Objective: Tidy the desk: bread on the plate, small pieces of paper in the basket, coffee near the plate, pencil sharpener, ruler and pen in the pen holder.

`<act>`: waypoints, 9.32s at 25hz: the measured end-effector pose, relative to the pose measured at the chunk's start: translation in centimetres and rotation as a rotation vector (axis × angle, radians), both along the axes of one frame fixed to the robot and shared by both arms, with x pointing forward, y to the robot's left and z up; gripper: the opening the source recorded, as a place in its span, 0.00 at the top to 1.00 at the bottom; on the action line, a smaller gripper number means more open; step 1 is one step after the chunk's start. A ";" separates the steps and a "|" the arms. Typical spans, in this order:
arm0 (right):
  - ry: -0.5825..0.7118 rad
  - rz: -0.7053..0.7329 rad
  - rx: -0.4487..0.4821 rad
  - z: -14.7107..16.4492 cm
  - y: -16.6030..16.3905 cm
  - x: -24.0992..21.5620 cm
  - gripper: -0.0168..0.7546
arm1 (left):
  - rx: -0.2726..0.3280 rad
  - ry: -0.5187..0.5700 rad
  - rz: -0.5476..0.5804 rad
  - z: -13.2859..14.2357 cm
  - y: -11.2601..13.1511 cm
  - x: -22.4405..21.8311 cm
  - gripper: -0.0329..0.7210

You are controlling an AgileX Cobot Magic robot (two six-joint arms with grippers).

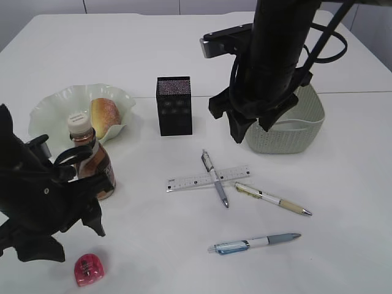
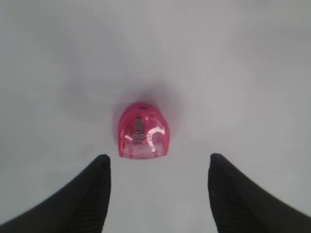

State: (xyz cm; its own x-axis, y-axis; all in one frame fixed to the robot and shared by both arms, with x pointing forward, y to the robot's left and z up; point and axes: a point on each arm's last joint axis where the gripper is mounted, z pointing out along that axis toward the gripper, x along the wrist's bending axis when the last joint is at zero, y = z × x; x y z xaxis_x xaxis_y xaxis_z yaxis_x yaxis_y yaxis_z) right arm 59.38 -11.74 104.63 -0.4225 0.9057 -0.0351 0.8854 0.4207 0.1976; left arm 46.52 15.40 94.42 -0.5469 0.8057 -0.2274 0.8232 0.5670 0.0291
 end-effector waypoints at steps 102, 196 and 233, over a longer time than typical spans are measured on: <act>0.009 0.016 0.007 0.0 0.1 -0.1 0.44 | 0.143 0.038 -0.055 -6.1 -2.4 0.3 0.53; 0.008 0.016 0.009 0.1 0.1 -0.1 0.44 | -0.084 -1.214 -0.580 2.7 -4.1 24.0 0.53; 0.010 0.016 0.006 0.0 0.1 -0.1 0.44 | 0.173 -1.172 -0.460 11.8 -1.0 21.6 0.35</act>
